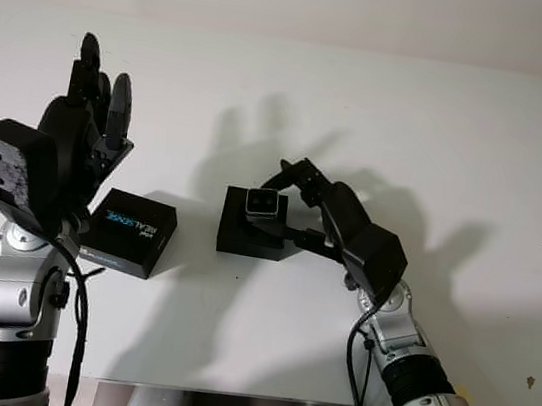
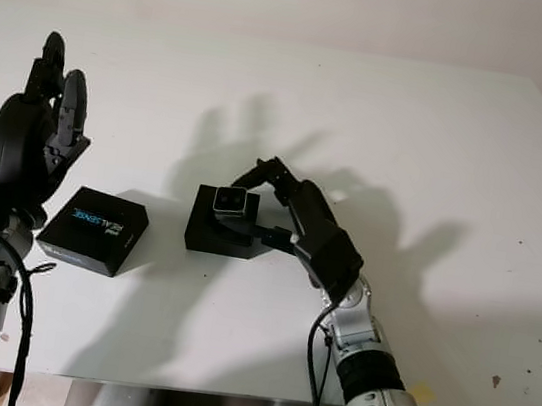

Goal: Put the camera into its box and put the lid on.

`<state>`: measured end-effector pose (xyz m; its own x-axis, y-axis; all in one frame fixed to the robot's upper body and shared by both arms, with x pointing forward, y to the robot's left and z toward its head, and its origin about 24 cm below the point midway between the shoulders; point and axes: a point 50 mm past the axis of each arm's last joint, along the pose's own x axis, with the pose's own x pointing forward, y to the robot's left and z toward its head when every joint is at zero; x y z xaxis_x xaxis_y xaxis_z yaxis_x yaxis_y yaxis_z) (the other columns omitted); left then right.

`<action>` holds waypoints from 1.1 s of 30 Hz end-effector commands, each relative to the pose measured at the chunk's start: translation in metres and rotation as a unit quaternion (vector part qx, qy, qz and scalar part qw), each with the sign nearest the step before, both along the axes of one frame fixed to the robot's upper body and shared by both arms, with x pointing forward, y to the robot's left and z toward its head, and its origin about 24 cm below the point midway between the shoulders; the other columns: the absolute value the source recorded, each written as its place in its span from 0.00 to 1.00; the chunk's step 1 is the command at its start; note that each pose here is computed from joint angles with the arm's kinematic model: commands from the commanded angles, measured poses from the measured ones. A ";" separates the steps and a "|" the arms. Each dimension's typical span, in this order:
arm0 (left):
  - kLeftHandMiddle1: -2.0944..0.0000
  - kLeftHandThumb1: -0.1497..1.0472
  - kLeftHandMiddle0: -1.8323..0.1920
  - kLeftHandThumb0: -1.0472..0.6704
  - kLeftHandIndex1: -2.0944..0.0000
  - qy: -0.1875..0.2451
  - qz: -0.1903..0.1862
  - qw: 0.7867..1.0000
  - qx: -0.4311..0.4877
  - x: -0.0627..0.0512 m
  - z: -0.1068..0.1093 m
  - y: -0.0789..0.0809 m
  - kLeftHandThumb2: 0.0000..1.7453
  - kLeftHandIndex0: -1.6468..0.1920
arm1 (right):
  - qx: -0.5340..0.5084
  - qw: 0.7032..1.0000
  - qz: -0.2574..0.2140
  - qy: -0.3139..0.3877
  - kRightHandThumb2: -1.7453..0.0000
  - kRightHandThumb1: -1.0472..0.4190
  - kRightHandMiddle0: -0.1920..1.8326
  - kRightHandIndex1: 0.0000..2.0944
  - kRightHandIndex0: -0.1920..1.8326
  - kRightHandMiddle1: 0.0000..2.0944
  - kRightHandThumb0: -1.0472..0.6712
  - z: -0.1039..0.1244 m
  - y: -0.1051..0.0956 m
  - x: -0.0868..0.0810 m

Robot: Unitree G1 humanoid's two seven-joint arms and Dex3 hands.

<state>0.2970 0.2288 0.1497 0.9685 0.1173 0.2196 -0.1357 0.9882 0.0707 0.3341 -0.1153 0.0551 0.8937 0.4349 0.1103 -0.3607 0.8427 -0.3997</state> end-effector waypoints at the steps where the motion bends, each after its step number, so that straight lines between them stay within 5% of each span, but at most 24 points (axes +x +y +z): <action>1: 1.00 1.00 1.00 0.20 1.00 -0.007 0.001 1.000 0.000 -0.003 0.002 0.000 0.36 1.00 | -0.005 1.000 0.006 0.004 0.97 0.07 0.25 0.03 0.21 0.77 0.35 -0.002 0.002 -0.001; 33: 1.00 1.00 1.00 0.20 1.00 -0.007 0.000 1.000 -0.002 -0.004 0.002 0.000 0.36 1.00 | -0.012 1.000 0.011 0.010 0.97 0.07 0.25 0.03 0.21 0.77 0.36 -0.004 0.009 -0.001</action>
<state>0.2964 0.2283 0.1498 0.9682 0.1176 0.2206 -0.1352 0.9886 0.0664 0.3354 -0.1088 0.0569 0.8866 0.4500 0.1067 -0.3701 0.8287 -0.4199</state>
